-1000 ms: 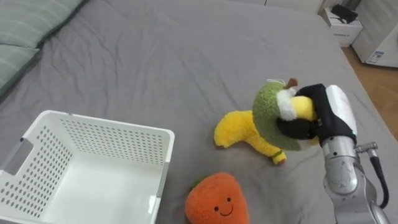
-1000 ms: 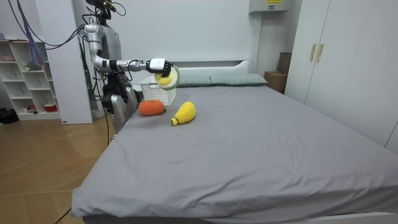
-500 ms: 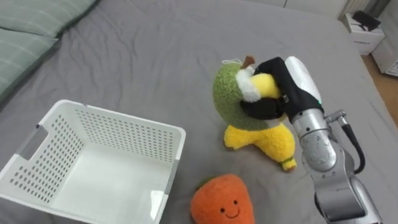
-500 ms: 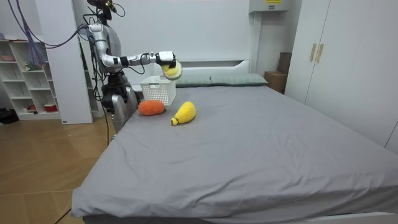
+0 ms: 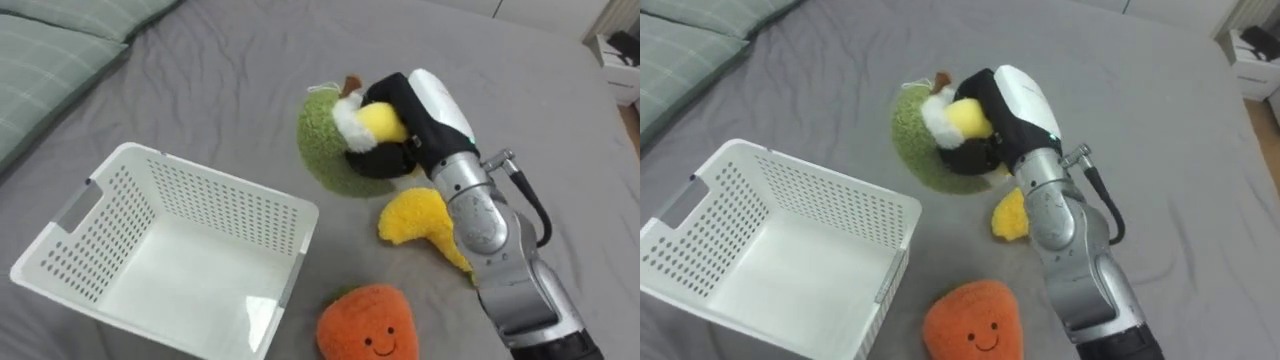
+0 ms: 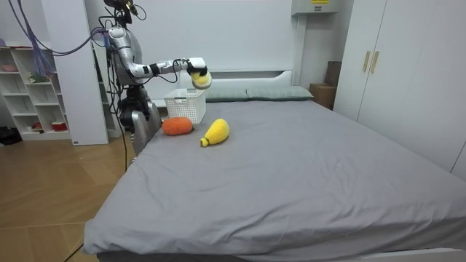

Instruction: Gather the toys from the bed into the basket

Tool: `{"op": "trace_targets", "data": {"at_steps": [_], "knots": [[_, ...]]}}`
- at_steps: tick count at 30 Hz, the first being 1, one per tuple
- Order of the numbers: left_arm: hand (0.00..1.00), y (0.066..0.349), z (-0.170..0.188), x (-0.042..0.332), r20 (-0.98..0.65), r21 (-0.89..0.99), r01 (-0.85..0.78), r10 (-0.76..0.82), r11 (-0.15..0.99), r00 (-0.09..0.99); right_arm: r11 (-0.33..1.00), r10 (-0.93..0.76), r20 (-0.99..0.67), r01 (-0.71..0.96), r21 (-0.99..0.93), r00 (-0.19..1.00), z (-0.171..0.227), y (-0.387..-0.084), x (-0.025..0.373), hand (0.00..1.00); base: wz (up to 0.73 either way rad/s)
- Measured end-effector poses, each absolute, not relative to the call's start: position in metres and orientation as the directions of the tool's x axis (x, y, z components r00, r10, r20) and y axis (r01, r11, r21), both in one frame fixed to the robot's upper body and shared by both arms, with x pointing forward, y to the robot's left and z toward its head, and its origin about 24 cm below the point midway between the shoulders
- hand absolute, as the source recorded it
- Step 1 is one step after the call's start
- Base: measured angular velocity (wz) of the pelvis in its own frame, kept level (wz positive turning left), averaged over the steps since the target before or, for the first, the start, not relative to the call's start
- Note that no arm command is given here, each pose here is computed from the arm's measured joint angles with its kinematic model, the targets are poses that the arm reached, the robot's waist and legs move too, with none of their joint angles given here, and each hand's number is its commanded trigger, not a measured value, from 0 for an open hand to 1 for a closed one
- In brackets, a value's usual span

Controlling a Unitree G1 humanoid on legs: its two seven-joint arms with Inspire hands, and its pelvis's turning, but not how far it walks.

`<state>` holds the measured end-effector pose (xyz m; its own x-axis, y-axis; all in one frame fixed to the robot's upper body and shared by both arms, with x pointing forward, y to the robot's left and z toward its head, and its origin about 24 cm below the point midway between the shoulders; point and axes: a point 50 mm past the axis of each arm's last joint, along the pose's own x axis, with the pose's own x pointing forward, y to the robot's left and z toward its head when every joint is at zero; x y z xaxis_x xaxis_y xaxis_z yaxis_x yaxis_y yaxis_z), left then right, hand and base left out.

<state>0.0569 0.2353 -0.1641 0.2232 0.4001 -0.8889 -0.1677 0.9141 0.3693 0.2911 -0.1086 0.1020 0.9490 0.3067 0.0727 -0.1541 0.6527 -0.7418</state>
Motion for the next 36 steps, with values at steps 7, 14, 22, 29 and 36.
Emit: {"op": "trace_targets", "data": {"at_steps": [7,14,22,29,36], "knots": [[0.0,0.234,-0.163,0.063,-0.886,0.366,-0.168,0.398,0.915,0.238,0.63,0.388,0.034,-0.238,-0.74,0.921,0.1,-0.088,0.288,1.0,0.01],[0.0,0.235,-0.161,0.072,-0.878,0.364,-0.171,0.398,0.916,0.265,0.591,0.465,0.006,-0.306,-0.746,0.885,0.1,-0.066,0.285,1.0,0.06],[0.0,0.235,-0.159,0.081,-0.871,0.368,-0.153,0.398,0.917,0.29,0.57,0.526,-0.006,-0.358,-0.74,0.85,0.102,-0.05,0.281,0.44,0.02],[0.0,0.235,-0.158,0.087,-0.87,0.359,-0.148,0.388,0.921,0.305,0.546,0.569,-0.035,-0.41,-0.731,0.821,0.098,-0.038,0.277,0.0,0.03],[0.0,0.24,-0.156,0.094,-0.864,0.355,-0.144,0.383,0.924,0.327,0.518,0.59,-0.053,-0.428,-0.741,0.806,0.095,-0.033,0.273,0.0,0.08]]}}
